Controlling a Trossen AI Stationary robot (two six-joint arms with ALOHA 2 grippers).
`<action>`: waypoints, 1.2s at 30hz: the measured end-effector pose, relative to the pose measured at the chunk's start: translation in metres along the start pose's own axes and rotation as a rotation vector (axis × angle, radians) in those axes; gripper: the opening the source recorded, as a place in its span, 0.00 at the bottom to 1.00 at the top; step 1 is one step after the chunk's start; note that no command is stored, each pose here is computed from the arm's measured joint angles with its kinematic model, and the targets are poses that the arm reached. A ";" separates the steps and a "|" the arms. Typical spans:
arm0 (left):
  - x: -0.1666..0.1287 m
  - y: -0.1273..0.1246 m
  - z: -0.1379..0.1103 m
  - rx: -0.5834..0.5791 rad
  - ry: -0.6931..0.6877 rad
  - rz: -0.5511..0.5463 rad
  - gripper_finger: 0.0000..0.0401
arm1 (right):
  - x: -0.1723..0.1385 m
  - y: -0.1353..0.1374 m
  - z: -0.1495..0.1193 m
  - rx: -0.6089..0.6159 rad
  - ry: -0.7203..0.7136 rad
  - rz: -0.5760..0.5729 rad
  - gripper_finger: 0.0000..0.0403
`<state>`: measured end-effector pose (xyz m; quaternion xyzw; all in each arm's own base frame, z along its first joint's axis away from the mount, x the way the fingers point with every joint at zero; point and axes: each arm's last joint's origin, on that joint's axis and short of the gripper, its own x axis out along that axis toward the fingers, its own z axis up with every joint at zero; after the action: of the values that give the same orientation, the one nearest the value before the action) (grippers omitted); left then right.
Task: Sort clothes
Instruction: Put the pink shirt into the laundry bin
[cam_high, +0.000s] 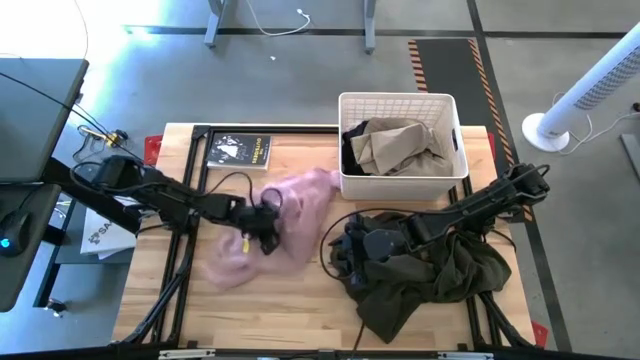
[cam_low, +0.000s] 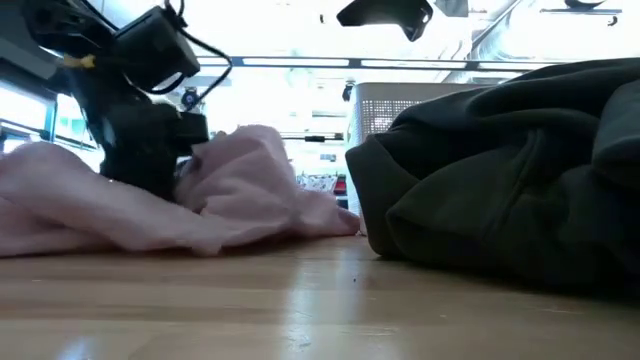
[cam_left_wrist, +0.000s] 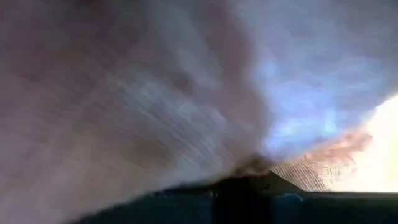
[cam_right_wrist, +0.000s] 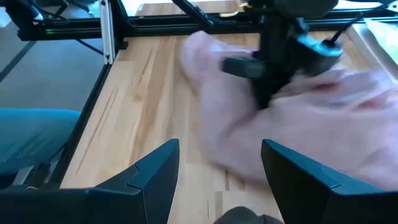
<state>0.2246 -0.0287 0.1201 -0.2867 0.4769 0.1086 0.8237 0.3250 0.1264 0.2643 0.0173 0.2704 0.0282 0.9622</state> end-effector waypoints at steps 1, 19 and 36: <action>0.002 -0.006 0.000 0.028 0.018 -0.071 0.00 | 0.000 0.000 0.000 0.001 0.002 0.000 0.56; -0.022 -0.065 0.015 0.257 -0.191 -0.389 0.10 | 0.082 -0.015 0.009 -0.057 0.055 -0.063 0.72; -0.101 -0.048 -0.006 0.165 -0.487 -0.015 0.18 | 0.181 -0.081 -0.055 0.006 0.267 -0.043 0.77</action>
<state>0.1892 -0.0617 0.2212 -0.1874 0.2694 0.1292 0.9357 0.4541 0.0579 0.1194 0.0107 0.3964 0.0087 0.9180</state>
